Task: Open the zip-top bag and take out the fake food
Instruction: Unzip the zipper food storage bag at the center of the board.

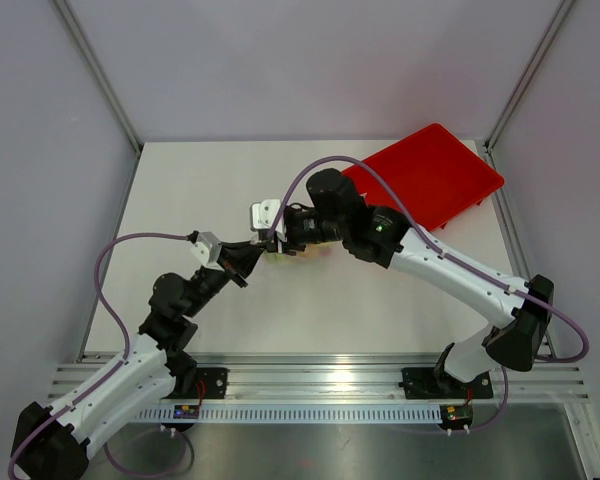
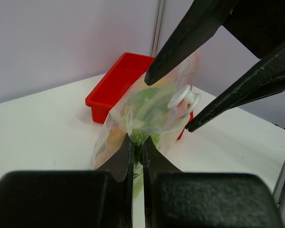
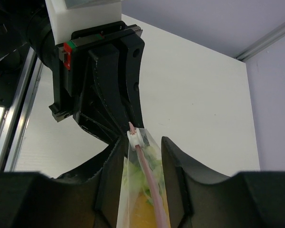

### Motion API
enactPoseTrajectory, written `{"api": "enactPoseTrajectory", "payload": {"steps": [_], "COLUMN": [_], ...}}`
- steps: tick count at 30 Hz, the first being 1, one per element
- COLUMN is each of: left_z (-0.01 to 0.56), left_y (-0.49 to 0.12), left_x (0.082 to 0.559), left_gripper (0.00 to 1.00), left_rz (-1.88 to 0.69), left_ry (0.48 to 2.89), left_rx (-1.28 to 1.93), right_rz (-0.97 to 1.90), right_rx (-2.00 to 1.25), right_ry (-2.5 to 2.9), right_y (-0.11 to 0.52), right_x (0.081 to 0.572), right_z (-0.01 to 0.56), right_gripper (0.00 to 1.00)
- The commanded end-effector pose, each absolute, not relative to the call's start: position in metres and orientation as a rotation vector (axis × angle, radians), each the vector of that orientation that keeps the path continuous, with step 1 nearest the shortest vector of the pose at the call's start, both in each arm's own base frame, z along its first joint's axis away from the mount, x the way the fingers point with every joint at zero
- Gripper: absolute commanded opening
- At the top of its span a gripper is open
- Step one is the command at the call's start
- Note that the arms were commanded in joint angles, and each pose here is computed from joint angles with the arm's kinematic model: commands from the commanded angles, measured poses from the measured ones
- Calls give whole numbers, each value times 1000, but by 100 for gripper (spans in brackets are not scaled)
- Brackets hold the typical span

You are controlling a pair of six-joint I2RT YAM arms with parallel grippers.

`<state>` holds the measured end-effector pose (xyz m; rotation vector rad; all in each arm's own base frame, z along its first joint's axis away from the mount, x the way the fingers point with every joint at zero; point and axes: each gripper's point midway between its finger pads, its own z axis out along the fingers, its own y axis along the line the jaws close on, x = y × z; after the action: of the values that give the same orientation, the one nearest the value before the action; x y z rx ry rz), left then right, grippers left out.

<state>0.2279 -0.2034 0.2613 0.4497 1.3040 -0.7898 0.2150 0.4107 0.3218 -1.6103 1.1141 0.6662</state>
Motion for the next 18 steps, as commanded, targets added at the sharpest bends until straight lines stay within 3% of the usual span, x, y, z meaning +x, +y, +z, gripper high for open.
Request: {"api": "enactPoseTrajectory", "payload": {"steps": [1,5,8,9,11,14,18], "left_z": [283,283,282,283,283,283,287], "left_y": [-200,-200,-200,-200,-200,-199,-195], "left_x": [226,226,226,226,226,225,220], "left_gripper": [0,0,0,0,0,3,14], "left_rz": [-791,-789,-791,-790,-788,-790,-796], "left_ry": [1218,1215,1220,1220,1219,1219,1189], "left_rx": [426,423,426,425,422,416,403], "right_rz": [675,686,694,695,692,683,662], "right_rx": [-1584,-1588,-1581,-1580,-1577,-1574,-1553], "right_ry": [1055,1056,1042,1045,1047,1058,1068], "right_y": [418,421,422,422,422,419,415], "right_x": [216,214,212,211,212,212,214], "right_z": [344,342,346,346,347,347,350], "right_gripper": [43,36,26,15,9,3,2]}}
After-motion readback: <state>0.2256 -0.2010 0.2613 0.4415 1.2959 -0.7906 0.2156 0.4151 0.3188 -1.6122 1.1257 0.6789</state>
